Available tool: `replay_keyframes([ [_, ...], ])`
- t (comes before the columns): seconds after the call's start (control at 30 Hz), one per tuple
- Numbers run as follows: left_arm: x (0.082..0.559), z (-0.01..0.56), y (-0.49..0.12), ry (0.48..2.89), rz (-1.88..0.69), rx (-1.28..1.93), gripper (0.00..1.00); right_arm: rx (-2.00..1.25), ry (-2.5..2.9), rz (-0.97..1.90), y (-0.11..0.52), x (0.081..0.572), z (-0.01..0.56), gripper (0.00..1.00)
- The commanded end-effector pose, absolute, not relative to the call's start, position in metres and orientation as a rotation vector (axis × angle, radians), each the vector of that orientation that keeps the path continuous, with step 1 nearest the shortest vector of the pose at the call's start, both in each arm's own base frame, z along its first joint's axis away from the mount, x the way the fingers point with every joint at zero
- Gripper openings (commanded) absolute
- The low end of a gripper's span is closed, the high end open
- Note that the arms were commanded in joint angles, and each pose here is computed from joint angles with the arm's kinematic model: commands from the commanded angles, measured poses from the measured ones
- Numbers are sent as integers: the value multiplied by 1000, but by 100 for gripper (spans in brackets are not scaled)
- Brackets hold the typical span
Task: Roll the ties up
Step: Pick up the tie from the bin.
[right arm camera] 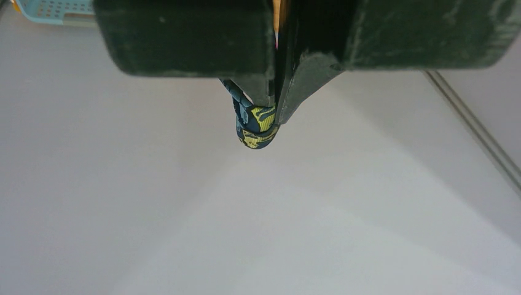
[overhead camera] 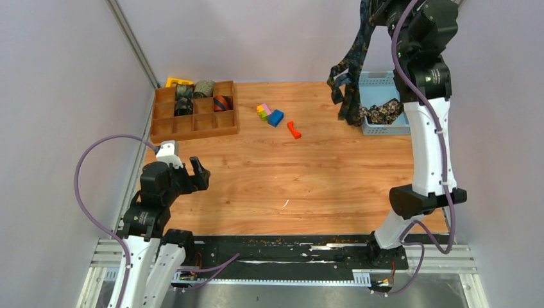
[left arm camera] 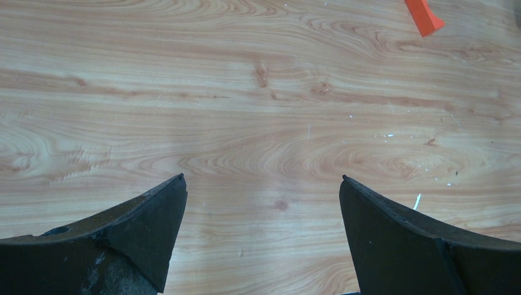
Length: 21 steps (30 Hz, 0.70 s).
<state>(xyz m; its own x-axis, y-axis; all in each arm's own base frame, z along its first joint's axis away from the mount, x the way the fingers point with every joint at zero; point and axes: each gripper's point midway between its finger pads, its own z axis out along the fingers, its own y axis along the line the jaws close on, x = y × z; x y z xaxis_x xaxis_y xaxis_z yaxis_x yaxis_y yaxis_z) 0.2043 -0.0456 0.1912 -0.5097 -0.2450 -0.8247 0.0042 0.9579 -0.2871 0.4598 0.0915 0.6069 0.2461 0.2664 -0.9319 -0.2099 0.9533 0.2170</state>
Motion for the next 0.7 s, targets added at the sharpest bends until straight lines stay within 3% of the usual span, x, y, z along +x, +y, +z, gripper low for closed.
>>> replay_keyframes([
  [0.0, 210, 210, -45, 2019, -316, -160, 100, 5, 1111, 377, 113, 398, 667, 0],
  [0.23, 210, 209, -45, 2021, -315, -163, 100, -109, 1097, 570, 162, 335, 666, 0],
  [0.43, 210, 208, -45, 2026, -313, -166, 100, -257, 1191, 808, 191, 277, 626, 0],
  [0.57, 210, 207, -46, 2032, -316, -162, 100, -339, 1351, 852, 200, 264, 569, 0],
  [0.67, 210, 206, -46, 2036, -318, -161, 100, -281, 1572, 820, 196, 290, 485, 0],
])
